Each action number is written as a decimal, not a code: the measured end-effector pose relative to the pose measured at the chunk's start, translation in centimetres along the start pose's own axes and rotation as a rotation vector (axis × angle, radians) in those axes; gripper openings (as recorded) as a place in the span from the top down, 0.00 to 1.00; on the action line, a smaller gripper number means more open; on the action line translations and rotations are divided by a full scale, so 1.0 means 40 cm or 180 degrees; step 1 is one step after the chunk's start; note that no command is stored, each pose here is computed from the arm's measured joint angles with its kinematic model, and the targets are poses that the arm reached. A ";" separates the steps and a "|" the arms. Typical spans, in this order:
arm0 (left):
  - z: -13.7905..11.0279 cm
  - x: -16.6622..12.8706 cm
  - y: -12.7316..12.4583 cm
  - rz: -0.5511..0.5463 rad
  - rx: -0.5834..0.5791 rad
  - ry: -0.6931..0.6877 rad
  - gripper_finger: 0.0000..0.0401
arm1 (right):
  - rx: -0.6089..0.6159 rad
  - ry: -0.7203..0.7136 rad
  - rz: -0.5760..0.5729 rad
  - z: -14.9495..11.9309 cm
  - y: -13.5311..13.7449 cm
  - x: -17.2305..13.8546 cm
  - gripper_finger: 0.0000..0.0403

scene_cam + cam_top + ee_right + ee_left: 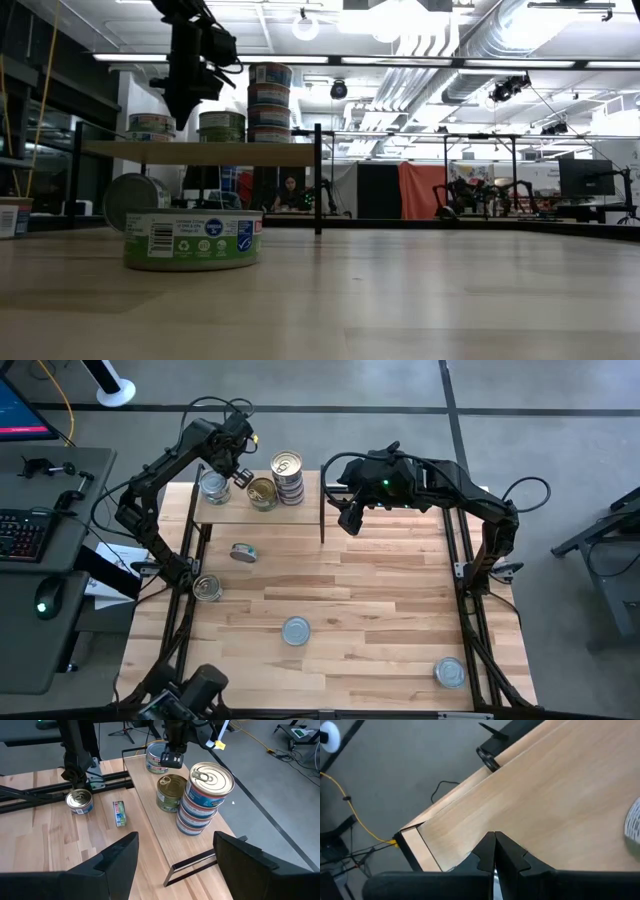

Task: Stack canned seafood by type on shelf
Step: Stack the green-white tuna can on top of the green-white tuna can on the shelf, then stack the green-white tuna can on top of the green-white tuna cans on the shelf

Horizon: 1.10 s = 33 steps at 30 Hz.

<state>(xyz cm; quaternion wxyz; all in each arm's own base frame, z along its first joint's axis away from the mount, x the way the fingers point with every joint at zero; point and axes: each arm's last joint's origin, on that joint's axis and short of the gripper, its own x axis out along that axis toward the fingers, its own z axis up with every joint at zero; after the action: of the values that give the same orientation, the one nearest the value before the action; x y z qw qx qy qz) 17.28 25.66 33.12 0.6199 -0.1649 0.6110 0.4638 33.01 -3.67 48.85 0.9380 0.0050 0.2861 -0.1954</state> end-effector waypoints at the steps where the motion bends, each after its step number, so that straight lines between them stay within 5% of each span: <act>1: -0.002 0.000 0.000 0.0008 0.0020 0.0020 1.00 | -0.0001 0.0000 0.0001 0.000 0.000 0.000 0.38; 10: -0.006 -0.013 0.002 0.0233 0.0017 0.0056 1.00 | -0.0001 0.0002 0.0001 0.000 0.000 0.000 0.38; 17: -0.012 -0.163 -0.001 -0.0040 -0.0337 -0.0842 1.00 | -0.0012 0.0035 -0.0002 -0.003 0.000 0.000 0.38; 24: -0.232 -0.278 -0.180 -0.0496 0.0523 -0.1339 1.00 | -0.0090 0.0200 -0.0014 -0.016 -0.001 -0.001 0.38; 29: -0.422 -0.248 -0.309 -0.0910 0.1411 -0.1360 1.00 | -0.0103 0.0234 -0.0017 -0.018 -0.001 -0.001 0.38; 33: -0.470 -0.202 -0.366 -0.0782 0.1750 -0.1165 0.99 | -0.0099 0.0230 -0.0016 -0.018 -0.001 -0.001 0.38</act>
<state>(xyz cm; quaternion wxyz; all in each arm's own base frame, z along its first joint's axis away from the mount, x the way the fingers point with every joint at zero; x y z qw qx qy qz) 18.71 0.60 31.42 0.7916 0.0218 0.5674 0.2258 32.58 -3.63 48.28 0.9265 -0.0033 0.3229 -0.1931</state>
